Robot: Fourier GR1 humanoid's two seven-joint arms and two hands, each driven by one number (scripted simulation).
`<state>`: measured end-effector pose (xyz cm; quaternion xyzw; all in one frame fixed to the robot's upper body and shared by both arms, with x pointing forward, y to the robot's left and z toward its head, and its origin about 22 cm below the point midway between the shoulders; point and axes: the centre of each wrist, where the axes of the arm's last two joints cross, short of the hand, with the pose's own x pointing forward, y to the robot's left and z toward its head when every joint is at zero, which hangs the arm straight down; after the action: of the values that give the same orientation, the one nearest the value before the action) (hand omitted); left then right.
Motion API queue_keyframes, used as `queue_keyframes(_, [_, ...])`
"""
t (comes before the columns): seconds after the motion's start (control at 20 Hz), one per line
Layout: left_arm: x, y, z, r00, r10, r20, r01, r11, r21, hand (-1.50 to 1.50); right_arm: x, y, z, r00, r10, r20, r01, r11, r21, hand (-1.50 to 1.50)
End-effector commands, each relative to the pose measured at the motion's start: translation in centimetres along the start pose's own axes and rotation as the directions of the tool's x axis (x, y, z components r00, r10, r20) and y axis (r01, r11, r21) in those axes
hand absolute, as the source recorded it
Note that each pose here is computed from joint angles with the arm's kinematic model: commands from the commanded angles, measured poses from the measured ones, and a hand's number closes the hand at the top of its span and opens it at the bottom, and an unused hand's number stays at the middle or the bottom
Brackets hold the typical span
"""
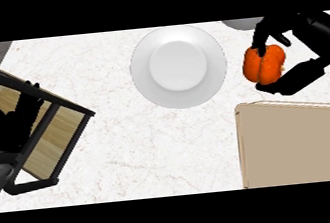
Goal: Pick the squash from the tray and place it in the plate
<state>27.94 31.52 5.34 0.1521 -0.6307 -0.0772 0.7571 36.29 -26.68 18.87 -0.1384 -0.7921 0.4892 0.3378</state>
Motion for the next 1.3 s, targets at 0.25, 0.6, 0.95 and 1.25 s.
queue_keyframes(0.25, [4.0,-5.0,-1.4,0.972,0.07,0.224,-0.034,0.987,-0.158,0.0,-2.0,2.5,-5.3,0.98,-0.176,0.09,0.16,0.975,0.156,1.5])
queue_keyframes(0.6, [3.8,-5.9,-1.4,0.973,0.07,0.218,-0.036,0.987,-0.156,0.0,-0.4,7.8,-9.9,0.97,-0.204,0.132,0.167,0.954,0.248,1.5])
queue_keyframes(0.95, [3.5,-5.8,-1.5,0.975,0.065,0.211,-0.037,0.99,-0.135,0.0,1.2,12.0,-12.6,0.991,0.01,0.13,-0.052,0.944,0.326,1.5])
queue_keyframes(1.25, [3.0,-5.1,-1.5,0.977,0.055,0.205,-0.028,0.991,-0.13,0.0,0.3,18.2,-11.7,0.99,-0.135,-0.051,0.144,0.901,0.41,-1.5])
